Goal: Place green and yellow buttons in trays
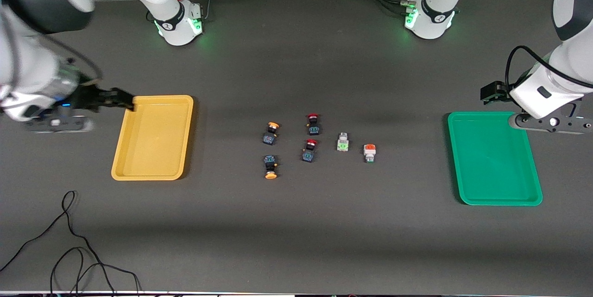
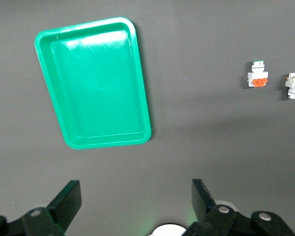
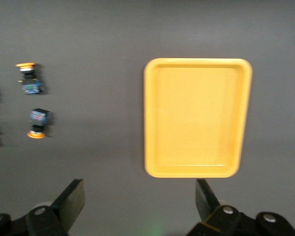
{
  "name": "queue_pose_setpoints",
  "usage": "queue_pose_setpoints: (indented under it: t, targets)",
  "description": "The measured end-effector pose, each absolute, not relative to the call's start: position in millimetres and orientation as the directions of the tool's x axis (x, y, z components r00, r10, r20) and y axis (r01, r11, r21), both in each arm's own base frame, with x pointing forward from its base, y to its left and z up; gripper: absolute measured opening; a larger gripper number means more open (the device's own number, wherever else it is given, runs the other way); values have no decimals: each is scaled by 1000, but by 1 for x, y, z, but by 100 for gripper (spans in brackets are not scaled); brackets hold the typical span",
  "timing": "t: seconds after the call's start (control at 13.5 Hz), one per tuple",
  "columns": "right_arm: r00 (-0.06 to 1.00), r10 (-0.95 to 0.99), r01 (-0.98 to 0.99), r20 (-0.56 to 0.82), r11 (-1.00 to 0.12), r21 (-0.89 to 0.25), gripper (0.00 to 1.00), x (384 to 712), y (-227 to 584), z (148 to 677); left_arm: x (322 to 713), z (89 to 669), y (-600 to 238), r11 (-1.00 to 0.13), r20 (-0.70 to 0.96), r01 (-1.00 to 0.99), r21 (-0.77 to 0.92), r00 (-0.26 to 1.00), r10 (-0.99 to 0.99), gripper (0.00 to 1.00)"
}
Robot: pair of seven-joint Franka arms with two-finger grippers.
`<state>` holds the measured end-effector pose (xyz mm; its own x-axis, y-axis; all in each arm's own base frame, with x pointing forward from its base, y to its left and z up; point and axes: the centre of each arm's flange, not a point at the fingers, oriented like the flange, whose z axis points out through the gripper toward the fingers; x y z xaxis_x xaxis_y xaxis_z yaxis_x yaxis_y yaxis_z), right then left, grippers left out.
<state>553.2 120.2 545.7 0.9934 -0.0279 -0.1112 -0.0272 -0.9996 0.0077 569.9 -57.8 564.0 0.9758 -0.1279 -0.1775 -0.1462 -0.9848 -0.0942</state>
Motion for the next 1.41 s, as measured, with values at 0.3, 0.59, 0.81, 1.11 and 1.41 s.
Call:
queue_pose_setpoints:
  t: [0.3,0.59,0.81,1.11,1.41]
  targets:
    - [994,-81,-81,-74,-997,3,100,519,242,516,570,564,-57,-983,-179,-166,-80,972,-150,100]
    - [989,-139,-139,-50,-990,1,100,467,347,497,571,561,-45,-980,-195,-191,-60,965,-176,99]
    - [990,-134,-134,-48,-991,3,100,443,382,491,572,559,-60,-990,-191,-134,-38,974,-125,99]
    - [990,-137,-138,-28,-990,-13,100,451,388,437,580,541,-126,-993,-178,-115,-5,978,-112,98]
    - [989,-149,-149,-7,-989,-19,100,458,390,328,607,477,-183,-998,-147,-68,16,987,-70,99]
